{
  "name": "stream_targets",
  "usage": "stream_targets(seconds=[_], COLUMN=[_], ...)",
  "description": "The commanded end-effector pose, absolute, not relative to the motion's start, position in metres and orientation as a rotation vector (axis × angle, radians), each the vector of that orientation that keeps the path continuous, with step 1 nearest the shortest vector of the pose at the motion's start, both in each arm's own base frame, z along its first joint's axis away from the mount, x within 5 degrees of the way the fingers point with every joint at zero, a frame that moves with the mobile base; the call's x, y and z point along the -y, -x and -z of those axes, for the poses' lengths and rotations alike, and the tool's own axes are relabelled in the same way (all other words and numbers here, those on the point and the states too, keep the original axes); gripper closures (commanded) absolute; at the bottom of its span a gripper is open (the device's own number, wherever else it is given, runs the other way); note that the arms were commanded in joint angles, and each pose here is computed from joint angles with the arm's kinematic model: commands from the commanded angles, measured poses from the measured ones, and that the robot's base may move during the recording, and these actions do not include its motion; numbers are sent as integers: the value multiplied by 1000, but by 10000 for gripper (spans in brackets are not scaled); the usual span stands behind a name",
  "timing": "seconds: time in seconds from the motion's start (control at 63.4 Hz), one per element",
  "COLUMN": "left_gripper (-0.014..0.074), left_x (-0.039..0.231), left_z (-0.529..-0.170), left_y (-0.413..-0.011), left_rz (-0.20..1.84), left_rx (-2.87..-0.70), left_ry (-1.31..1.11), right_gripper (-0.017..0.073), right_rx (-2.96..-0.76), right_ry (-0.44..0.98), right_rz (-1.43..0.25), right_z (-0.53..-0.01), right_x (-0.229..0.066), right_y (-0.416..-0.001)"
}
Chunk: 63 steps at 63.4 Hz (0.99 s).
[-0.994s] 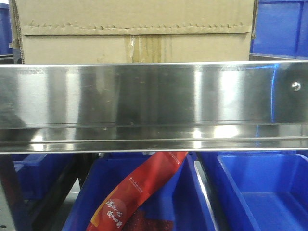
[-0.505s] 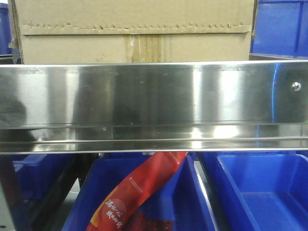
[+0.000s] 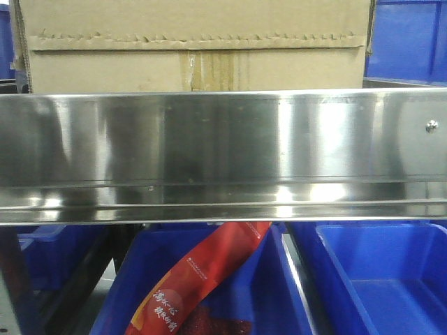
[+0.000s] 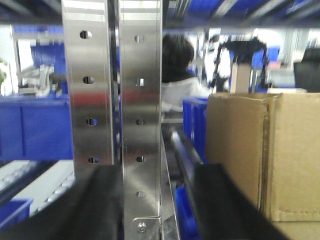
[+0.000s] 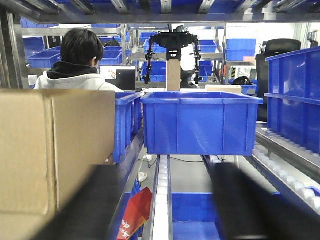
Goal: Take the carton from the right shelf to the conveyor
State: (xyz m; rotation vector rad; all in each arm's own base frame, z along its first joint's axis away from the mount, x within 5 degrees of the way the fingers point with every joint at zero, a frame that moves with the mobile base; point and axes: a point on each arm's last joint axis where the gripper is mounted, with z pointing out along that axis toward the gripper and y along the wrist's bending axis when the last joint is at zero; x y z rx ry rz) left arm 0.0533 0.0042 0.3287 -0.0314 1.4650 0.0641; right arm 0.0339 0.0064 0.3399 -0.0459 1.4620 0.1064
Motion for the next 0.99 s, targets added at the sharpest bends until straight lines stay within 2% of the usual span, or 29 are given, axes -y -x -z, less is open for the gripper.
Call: stream_targets(seconds=[0.0,0.079,0.174,0.347,0.662,0.82,0.978], left_gripper=[247,205,169,169,169,169,169], left_x=[-5,-5,-1,13,70,88,91], left_z=[-338,-343,-355,-390,-449,-473,-495], left_y=[-63,-70,-74,-92,-157,-201,-236], left_rz=[-78,-71,-55,-10,177,206,194], left_rx=[-1504,-1514,-1512,-1582,-1744,-1937,-2036], left_ry=[25,18,-42,-232,-465,-363,-235], right_gripper=[75,-6,11,11,11,11,11], right_rx=[-1489,-1500,-1498,-1561,-1638,-1766,-1866], right_ry=[46,45,44,61,190,290,327], right_rz=[-111,-104,-101,-119,-240,-325,-353], right_z=[-348,-348,-352,-377,-426,-458,-496], right_x=[-7,-7,-7,-9,-27,-49,-64], right_y=[-41,-48,-51,-54,-99,-138,-179])
